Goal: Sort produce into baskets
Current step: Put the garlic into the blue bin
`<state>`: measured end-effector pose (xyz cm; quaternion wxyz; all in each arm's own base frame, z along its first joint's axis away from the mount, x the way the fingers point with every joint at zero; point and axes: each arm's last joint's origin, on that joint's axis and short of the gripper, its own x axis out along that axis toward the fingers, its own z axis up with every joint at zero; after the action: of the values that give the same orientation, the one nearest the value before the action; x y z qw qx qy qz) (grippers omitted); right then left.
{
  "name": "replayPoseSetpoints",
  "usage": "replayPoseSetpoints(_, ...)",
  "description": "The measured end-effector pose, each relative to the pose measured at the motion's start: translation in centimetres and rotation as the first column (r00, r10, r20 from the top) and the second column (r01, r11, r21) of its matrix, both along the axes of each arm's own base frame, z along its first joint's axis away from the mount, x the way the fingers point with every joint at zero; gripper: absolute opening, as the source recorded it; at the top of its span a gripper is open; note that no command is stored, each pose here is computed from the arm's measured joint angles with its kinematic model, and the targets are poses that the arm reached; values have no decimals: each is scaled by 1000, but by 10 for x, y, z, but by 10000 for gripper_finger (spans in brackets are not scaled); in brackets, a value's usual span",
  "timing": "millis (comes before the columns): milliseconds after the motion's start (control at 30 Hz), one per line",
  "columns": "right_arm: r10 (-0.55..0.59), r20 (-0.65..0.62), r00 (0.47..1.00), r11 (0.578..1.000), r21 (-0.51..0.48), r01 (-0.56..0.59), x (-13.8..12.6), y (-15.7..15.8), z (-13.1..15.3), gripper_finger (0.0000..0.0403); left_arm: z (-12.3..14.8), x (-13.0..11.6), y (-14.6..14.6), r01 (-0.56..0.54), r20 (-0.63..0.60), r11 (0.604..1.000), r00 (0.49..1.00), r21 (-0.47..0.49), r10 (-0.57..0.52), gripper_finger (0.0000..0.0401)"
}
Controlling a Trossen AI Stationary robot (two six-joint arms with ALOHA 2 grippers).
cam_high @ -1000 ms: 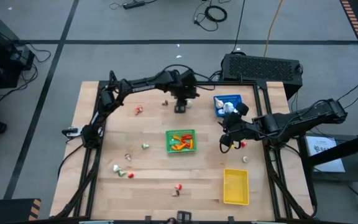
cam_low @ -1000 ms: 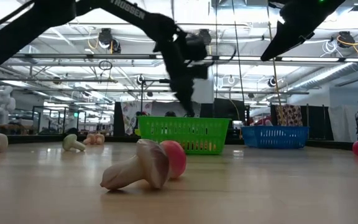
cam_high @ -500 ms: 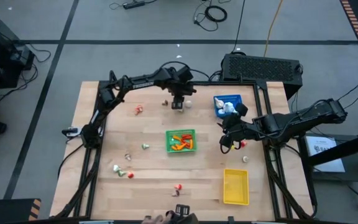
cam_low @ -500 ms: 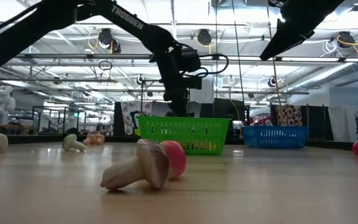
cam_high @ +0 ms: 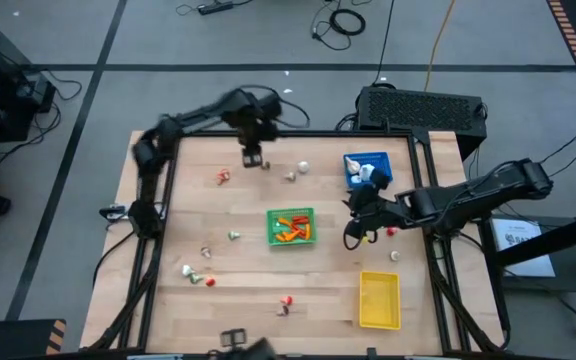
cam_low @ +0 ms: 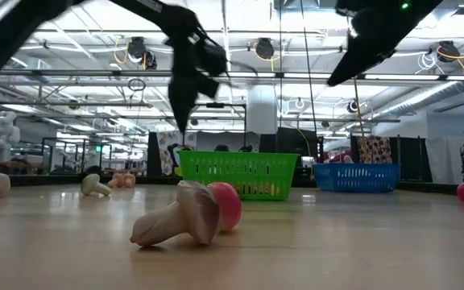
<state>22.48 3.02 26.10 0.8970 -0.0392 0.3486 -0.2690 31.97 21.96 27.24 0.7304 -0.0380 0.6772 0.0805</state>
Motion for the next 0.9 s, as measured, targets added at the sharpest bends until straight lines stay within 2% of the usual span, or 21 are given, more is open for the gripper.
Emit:
replayPoseSetpoints(167,-4,62,998,1000,-18,5,25,-3,-8,112,36,-53,-7,-71,191,997,979,16,67,100)
replayPoseSetpoints(267,-20,117,993,999,-31,24,42,-13,-11,112,48,-86,-27,-72,309,997,949,32,59,91)
replayPoseSetpoints(367,-28,113,993,998,-53,34,52,-31,-14,112,50,-117,-54,-68,415,996,909,58,38,85)
replayPoseSetpoints(433,-44,125,991,998,-27,48,57,-48,-12,112,51,-134,-73,-51,508,994,861,96,-4,84)
replayPoseSetpoints(533,-9,148,989,998,60,0,64,-77,-2,114,49,-153,-98,-46,661,989,749,137,-56,84)
replayPoseSetpoints(600,-4,161,987,994,113,-14,68,-96,1,122,44,-164,-113,-43,724,990,687,132,-66,84)
replayPoseSetpoints(700,-18,143,990,991,135,-2,74,-121,-1,147,34,-175,-131,-1,800,991,591,133,-107,83)
replayPoseSetpoints(800,-60,99,993,990,134,46,82,-142,-10,185,23,-182,-144,14,832,994,546,110,-100,83)
replayPoseSetpoints(900,-87,59,994,982,175,75,92,-163,-22,225,13,-187,-154,29,847,994,521,102,-103,83)
